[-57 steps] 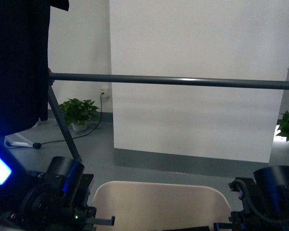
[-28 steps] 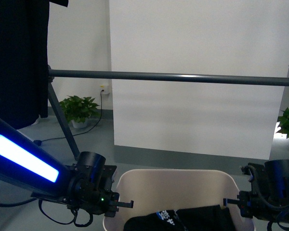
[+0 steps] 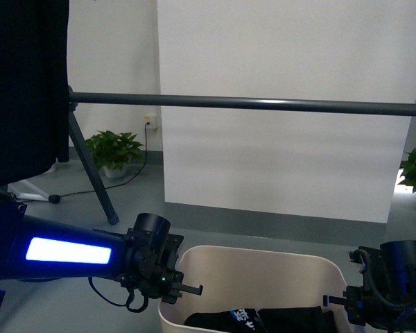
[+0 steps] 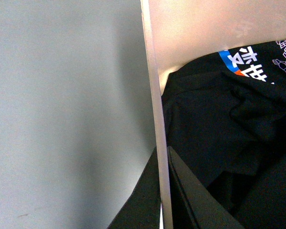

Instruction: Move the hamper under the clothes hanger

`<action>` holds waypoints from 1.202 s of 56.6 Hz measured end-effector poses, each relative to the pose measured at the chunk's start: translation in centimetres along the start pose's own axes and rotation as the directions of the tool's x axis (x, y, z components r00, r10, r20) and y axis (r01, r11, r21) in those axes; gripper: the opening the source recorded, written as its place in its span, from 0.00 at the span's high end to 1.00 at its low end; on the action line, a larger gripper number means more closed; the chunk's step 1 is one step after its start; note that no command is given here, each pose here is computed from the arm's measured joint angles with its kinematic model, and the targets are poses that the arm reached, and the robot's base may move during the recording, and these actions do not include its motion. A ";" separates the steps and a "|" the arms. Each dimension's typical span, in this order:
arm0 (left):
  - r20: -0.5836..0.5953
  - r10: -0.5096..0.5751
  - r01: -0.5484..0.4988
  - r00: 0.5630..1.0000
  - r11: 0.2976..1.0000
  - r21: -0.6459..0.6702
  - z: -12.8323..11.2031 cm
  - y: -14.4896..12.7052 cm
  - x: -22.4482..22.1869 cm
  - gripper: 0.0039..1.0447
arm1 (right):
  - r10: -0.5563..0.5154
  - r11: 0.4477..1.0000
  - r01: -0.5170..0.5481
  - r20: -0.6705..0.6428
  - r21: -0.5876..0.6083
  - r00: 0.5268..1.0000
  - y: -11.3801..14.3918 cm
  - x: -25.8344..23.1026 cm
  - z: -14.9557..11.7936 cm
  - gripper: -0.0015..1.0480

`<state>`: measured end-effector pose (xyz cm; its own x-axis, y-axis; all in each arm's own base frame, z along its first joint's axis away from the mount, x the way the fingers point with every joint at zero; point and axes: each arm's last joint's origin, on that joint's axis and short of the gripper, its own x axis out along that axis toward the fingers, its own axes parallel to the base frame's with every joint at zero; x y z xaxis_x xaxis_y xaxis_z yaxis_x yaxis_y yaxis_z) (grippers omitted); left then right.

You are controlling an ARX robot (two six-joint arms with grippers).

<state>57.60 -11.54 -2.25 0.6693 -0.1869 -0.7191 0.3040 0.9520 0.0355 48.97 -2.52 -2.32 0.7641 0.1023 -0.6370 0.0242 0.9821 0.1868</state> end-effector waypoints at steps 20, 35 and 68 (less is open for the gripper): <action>-0.009 -0.051 0.051 0.999 0.999 0.004 -1.0 -0.6 -0.6 0.69 | 0.028 1.000 -0.028 -0.003 -0.001 1.000 -0.8 -0.2 0.0 0.66; 0.295 -0.002 0.012 0.955 0.999 -0.031 2.8 -0.6 -6.1 0.33 | 0.022 0.999 -0.017 0.154 -0.030 0.988 -0.1 -3.0 2.4 0.32; 0.830 -0.001 0.123 0.557 0.989 -0.080 3.7 1.0 -29.8 0.08 | -0.050 0.993 0.112 0.792 -0.023 0.609 5.6 -18.3 6.8 0.08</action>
<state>40.49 -5.90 21.82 0.9355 -0.3067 0.1756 0.3281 0.9383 -0.1088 39.53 -0.01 15.46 0.9743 -0.1125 0.1951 0.0948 0.9907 0.0975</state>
